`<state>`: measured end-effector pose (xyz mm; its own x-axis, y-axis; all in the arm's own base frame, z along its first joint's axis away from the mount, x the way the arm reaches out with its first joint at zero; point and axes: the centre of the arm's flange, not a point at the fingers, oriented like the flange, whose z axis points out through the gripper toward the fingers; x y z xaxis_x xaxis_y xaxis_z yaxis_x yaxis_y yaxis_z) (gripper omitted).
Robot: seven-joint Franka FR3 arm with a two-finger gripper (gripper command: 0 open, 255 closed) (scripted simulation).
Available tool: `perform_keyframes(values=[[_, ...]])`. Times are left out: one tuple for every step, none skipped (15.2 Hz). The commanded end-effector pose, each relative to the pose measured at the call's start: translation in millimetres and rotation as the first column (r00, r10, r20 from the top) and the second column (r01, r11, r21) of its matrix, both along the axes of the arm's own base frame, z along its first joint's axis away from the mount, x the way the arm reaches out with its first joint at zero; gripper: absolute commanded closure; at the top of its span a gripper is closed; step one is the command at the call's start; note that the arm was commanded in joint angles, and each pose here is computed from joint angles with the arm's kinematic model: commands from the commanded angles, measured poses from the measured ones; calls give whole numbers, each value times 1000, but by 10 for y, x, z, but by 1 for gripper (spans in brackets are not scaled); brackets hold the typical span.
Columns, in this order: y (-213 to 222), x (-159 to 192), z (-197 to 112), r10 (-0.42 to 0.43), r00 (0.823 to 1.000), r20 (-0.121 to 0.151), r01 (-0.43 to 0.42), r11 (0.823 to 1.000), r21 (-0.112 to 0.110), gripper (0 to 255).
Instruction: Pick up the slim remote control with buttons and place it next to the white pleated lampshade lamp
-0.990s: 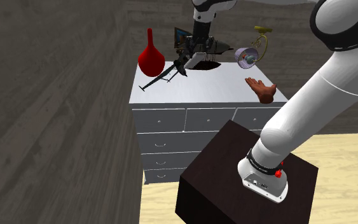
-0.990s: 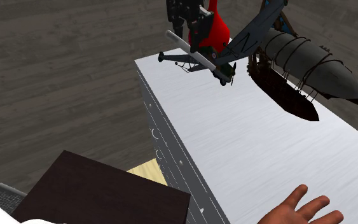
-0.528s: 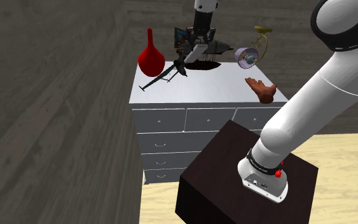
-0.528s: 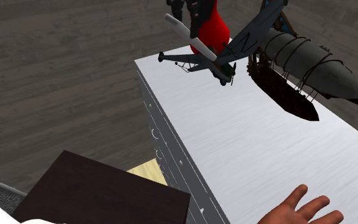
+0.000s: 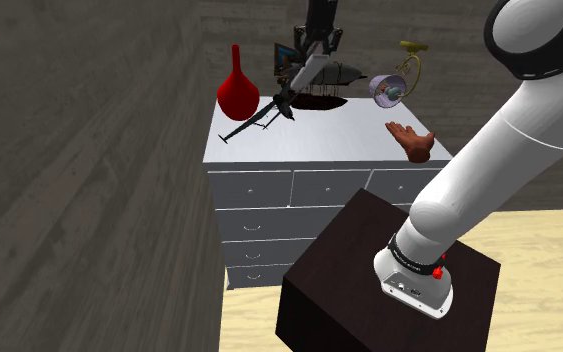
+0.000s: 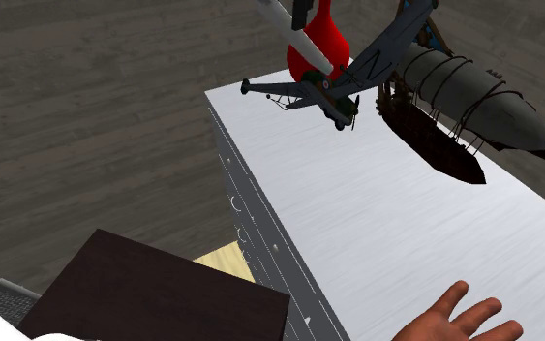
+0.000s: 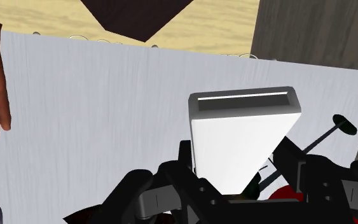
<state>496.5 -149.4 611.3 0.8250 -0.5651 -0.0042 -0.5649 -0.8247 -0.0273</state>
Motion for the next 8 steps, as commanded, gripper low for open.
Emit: perform_keyframes(values=[[-4, -1, 102, 0, 1000, 0, 0, 1000, 0, 255], [-4, -1, 155, 0, 1000, 0, 0, 1000, 0, 255], [-4, -1, 208, 0, 1000, 0, 0, 1000, 0, 255], [-4, -1, 260, 0, 1000, 0, 0, 1000, 0, 255], [-4, -1, 313, 0, 1000, 0, 0, 1000, 0, 255], [-4, -1, 366, 0, 1000, 0, 0, 1000, 0, 255], [-4, -1, 419, 0, 1000, 0, 0, 1000, 0, 255], [-4, -1, 472, 0, 1000, 0, 0, 1000, 0, 255]])
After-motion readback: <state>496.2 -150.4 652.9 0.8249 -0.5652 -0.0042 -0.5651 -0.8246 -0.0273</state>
